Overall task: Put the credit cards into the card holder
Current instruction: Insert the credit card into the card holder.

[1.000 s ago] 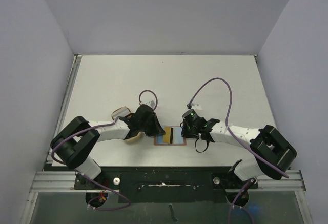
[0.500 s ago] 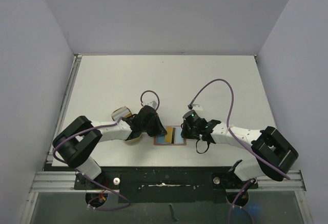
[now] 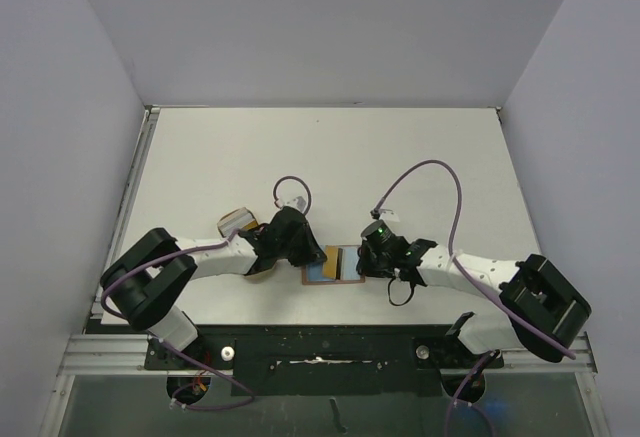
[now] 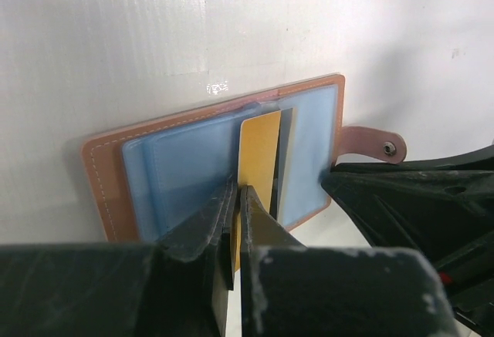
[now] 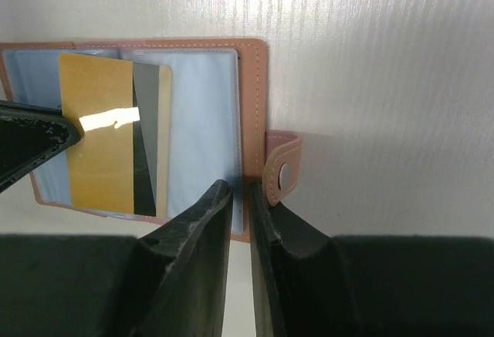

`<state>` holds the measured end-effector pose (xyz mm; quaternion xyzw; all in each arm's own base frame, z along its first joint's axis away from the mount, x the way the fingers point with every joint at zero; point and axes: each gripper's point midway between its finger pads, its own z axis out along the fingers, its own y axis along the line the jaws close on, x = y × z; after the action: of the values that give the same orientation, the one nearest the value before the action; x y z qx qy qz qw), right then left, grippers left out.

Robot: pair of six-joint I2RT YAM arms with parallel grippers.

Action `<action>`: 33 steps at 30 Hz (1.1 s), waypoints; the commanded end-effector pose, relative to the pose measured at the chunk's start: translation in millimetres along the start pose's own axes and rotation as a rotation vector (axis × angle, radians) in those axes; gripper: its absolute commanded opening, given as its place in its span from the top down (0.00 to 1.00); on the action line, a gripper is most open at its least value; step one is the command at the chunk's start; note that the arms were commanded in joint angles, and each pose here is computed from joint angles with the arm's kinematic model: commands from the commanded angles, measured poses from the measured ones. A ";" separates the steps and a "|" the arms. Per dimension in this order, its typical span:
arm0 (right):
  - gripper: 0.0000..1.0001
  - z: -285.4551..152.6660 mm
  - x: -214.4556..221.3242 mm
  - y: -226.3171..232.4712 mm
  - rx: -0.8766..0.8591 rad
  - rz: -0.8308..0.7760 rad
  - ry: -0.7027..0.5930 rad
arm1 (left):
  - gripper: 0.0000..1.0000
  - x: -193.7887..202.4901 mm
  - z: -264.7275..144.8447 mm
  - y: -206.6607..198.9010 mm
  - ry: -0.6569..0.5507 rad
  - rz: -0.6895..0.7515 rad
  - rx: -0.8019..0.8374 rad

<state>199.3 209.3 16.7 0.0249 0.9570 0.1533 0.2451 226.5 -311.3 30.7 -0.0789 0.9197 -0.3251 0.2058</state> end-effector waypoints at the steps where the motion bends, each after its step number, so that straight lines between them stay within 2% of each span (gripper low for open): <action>1: 0.83 -0.1 1.3 6.1 -0.037 0.020 -0.008 | 1.00 -12.1 -5.5 -10.1 -0.064 -0.012 0.031; 11: 0.83 0.8 12.9 8.9 -0.081 0.074 0.006 | 1.00 -19.1 -2.7 -14.9 -0.125 -0.045 0.035; 21: 0.84 -3.2 13.7 9.3 -0.080 0.090 -0.001 | 0.99 -3.0 1.8 -18.3 -0.122 -0.064 0.050; 23: 0.83 -6.3 9.9 9.4 -0.072 0.077 -0.008 | 0.84 -5.1 -0.3 -20.4 -0.125 -0.054 0.048; 25: 0.82 -10.4 4.2 8.8 -0.058 0.064 -0.021 | 0.74 -7.0 -3.5 -21.9 -0.128 -0.042 0.043; 27: 0.80 -14.5 -2.0 9.1 -0.055 0.059 -0.039 | 0.71 -8.8 -6.7 -23.4 -0.134 -0.035 0.045; 33: 0.79 -16.6 -8.6 4.3 -0.047 0.058 -0.057 | 0.69 -8.6 -9.2 -26.6 -0.131 -0.027 0.060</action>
<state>186.9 205.1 18.5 0.0522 0.9525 0.1736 0.2447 223.3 -317.0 35.5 -0.1150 0.9057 -0.3296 0.2405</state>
